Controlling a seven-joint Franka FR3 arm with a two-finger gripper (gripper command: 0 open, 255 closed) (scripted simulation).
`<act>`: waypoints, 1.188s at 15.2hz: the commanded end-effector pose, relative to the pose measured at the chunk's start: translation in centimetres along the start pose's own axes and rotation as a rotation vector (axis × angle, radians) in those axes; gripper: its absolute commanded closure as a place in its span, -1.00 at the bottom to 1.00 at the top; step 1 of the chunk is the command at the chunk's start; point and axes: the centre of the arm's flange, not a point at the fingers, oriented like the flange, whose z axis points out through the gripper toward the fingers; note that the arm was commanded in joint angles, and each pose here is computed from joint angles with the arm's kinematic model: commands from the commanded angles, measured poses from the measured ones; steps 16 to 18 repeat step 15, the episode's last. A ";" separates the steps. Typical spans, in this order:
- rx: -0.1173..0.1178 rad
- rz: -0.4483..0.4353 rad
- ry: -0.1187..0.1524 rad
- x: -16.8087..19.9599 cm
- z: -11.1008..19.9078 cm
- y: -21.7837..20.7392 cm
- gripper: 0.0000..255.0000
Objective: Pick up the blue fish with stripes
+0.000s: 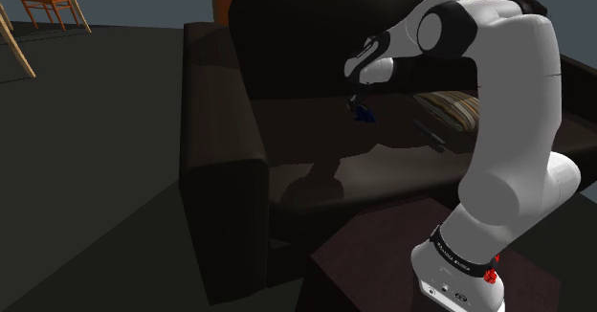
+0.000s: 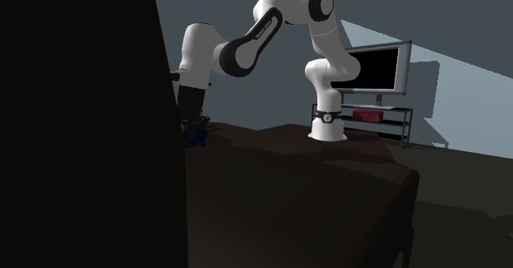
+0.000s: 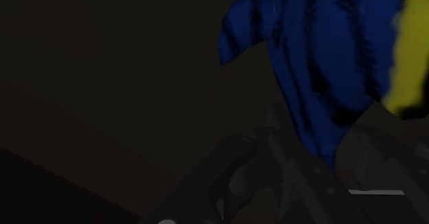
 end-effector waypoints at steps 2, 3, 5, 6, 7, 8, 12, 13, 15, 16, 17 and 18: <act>0.000 0.000 0.000 0.2 -1.4 0.3 1.00; 0.000 0.000 0.000 0.2 -1.9 0.4 1.00; 0.000 0.000 0.000 0.3 -2.9 0.5 1.00; 0.000 0.000 0.000 0.4 -3.5 0.6 1.00; 0.000 0.000 0.000 0.5 -4.0 0.7 1.00; 0.000 0.000 0.000 0.5 -4.5 0.8 1.00; 0.000 0.000 0.000 0.7 -6.6 1.1 1.00; 0.000 0.000 0.000 0.8 -7.1 1.2 1.00; 0.000 0.000 0.000 0.8 -7.2 1.2 1.00; 0.000 0.000 0.000 0.8 -7.2 1.2 1.00; 0.000 0.000 0.000 0.8 -7.2 1.2 1.00; 0.000 0.000 0.000 0.8 -7.2 1.2 1.00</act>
